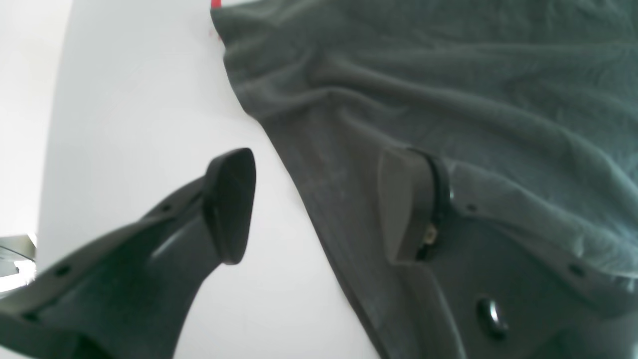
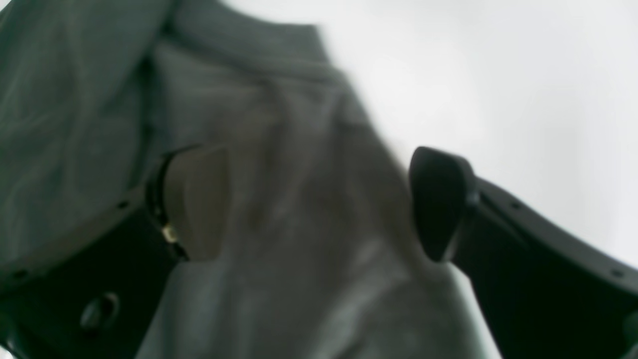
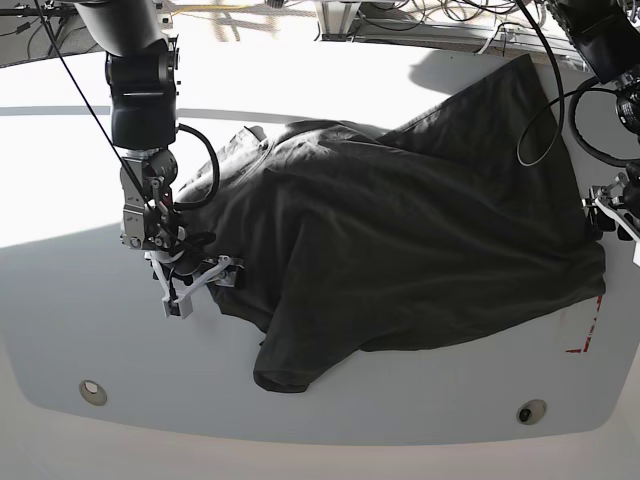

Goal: Fold the T-shirt properly
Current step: 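Drag the held edge outward with the left gripper, spreading the shirt, then release the left gripper and regrasp the shirt's opposite corner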

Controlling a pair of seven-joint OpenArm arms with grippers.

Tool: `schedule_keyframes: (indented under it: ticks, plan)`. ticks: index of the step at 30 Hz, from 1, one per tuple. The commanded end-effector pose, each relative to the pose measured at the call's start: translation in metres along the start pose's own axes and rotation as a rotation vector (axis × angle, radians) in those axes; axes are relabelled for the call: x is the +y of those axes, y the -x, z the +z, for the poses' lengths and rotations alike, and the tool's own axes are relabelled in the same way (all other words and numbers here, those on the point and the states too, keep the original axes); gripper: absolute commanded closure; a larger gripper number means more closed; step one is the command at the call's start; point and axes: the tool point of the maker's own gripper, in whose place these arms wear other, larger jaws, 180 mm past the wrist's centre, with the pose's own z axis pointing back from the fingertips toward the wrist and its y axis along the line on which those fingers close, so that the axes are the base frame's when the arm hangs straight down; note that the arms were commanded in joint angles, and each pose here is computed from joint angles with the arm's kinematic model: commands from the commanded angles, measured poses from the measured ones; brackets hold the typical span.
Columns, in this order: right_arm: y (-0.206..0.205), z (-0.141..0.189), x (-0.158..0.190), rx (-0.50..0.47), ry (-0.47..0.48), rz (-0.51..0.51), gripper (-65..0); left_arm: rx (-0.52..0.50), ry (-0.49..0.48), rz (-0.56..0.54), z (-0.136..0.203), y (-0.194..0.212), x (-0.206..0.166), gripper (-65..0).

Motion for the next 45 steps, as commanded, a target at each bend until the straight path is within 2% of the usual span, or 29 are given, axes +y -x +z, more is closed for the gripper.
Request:
schedule_keyframes:
  ticks: [1,10,12,15,20,22,27,31,45]
  plan:
    - [0.010,-0.007,0.026,0.049,-0.053,0.009,-52.8,-0.037,-0.005,-0.014,0.005,-0.009,0.001,-36.4]
    - [0.011,-0.008,0.029,0.054,-0.057,0.013,-51.8,0.058,0.029,0.011,0.001,0.038,-0.014,-34.2]
    - [0.011,-0.007,0.028,0.054,-0.055,0.014,-48.0,0.083,0.044,0.028,-0.001,0.052,-0.021,-34.3]
    - [0.010,-0.007,0.026,0.052,-0.052,0.016,-36.6,0.129,0.063,0.049,-0.001,0.076,-0.030,-34.4]
    - [0.009,-0.004,0.017,0.052,-0.035,0.024,-8.7,0.167,0.119,0.065,0.000,0.104,-0.048,-34.4]
    - [0.009,-0.004,0.014,0.056,-0.029,0.026,0.0,0.167,0.143,0.085,0.002,0.111,-0.054,-34.4]
    - [0.008,-0.002,0.011,0.053,-0.024,0.029,-2.9,0.171,0.146,0.156,0.008,0.129,-0.058,-34.4]
    - [0.009,-0.002,0.011,0.056,-0.024,0.029,-1.3,0.180,0.129,0.185,0.013,0.139,-0.056,-34.4]
    - [0.007,0.000,0.003,0.054,-0.010,0.035,-0.8,0.295,0.127,0.208,0.032,0.190,-0.058,-34.6]
